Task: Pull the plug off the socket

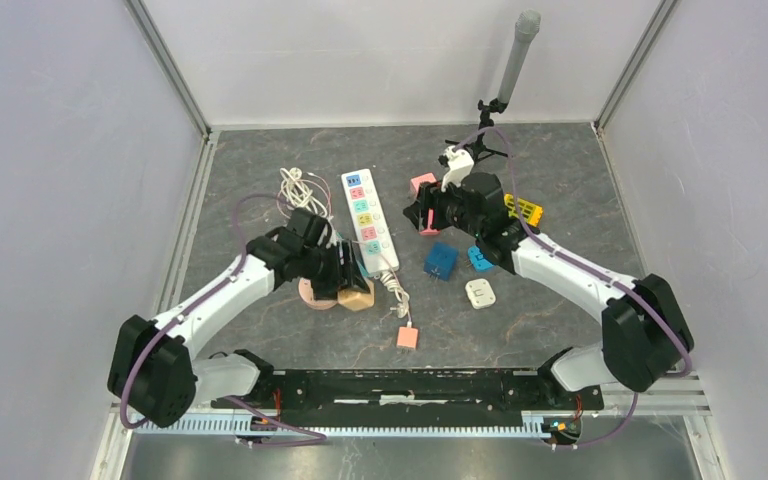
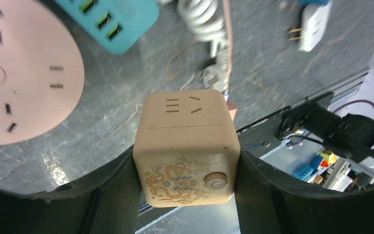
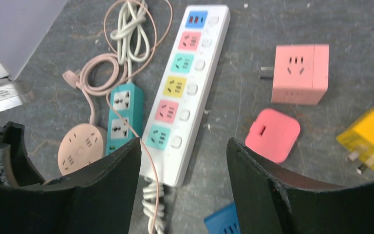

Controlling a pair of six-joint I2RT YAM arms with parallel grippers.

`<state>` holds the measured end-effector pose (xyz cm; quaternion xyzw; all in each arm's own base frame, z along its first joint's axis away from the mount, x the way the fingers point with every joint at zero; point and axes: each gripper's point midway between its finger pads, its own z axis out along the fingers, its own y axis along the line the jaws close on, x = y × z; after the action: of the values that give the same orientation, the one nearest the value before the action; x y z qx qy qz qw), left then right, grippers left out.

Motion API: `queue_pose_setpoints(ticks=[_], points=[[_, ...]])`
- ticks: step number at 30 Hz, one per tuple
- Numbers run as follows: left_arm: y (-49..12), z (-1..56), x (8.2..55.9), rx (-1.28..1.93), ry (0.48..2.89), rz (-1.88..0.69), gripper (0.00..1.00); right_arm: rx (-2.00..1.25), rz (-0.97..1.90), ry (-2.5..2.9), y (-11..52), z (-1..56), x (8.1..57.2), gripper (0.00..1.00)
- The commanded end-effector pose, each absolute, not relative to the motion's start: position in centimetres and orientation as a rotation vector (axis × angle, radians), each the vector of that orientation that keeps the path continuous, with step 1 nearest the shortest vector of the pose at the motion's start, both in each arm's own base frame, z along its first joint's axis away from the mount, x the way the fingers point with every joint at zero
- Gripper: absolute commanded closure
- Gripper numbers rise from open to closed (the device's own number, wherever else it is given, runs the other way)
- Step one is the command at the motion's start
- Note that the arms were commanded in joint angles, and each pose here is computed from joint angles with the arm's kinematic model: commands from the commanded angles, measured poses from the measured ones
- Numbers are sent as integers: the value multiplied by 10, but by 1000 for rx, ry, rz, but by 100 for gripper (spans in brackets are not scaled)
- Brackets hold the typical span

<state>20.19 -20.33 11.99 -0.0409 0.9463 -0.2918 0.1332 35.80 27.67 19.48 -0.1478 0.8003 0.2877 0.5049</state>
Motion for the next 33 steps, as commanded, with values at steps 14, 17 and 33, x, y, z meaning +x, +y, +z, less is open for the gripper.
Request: queue_pose_setpoints(ticks=[14, 17, 33], points=[[-232, 79, 159, -154, 2818, -1026, 41, -281, 693, 1894, 243, 205, 318, 28], [-227, 69, 159, -172, 2837, -974, 38, -274, 694, 1887, 241, 206, 317, 28], [-172, 80, 176, -198, 2813, -489, 2, -269, 681, 1869, 234, 211, 312, 26]])
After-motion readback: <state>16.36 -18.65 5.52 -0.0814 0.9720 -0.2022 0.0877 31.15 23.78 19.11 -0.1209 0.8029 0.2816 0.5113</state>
